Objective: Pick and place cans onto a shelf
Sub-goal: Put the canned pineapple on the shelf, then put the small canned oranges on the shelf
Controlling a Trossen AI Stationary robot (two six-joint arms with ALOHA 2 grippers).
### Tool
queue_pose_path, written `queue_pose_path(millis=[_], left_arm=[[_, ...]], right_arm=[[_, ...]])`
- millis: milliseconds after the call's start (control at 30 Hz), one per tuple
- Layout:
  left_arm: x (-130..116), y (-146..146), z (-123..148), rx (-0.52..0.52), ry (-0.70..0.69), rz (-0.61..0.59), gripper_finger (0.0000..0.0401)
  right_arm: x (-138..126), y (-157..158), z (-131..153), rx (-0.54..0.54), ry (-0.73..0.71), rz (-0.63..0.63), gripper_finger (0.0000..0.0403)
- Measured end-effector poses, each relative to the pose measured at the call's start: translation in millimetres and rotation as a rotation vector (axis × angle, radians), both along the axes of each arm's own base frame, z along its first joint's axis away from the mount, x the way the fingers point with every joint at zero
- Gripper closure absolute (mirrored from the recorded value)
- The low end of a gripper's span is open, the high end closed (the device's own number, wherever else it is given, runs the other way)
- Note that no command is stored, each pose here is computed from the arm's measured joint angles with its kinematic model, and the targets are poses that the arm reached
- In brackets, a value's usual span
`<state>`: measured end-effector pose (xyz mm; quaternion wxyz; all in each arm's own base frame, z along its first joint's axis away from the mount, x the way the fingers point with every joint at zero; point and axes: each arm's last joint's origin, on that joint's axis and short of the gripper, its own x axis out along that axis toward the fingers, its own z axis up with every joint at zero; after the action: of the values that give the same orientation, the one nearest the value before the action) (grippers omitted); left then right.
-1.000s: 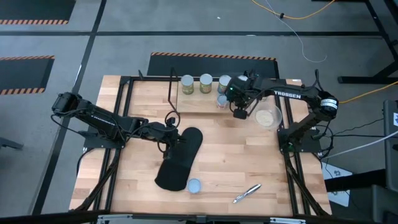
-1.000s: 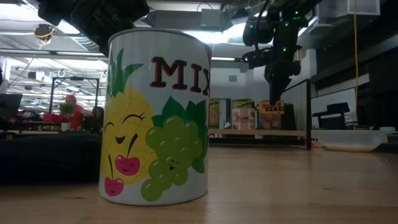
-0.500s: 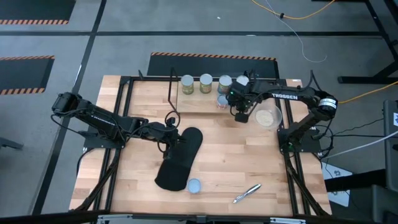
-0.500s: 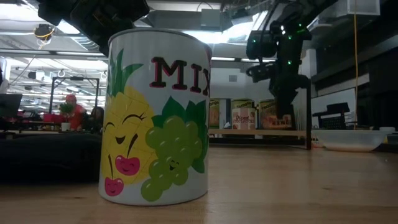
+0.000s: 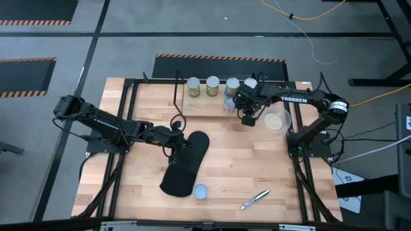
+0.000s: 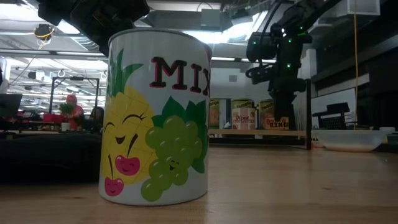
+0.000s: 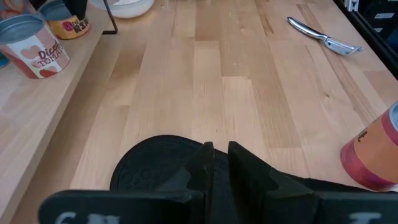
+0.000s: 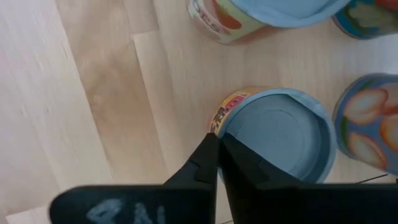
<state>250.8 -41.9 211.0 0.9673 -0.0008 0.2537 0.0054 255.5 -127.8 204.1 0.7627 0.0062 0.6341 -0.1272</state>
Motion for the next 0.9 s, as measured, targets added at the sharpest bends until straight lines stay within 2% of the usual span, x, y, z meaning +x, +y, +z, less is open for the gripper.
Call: queue_pose_path(millis=[367,700,900], left_arm=[[0.0,0.0,0.0,-0.001,0.0,0.0,0.036],[0.0,0.0,0.0,-0.001,0.0,0.001,0.036],[0.0,0.0,0.0,-0.001,0.0,0.0,0.036]], right_arm=[[0.2,-0.6,0.1,-0.003,-0.005,-0.002,0.0367],[0.4,-0.7,0.1,-0.003,-0.006,-0.005,0.0326],[0.5,-0.6,0.1,-0.003,-0.007,-0.006,0.0325]])
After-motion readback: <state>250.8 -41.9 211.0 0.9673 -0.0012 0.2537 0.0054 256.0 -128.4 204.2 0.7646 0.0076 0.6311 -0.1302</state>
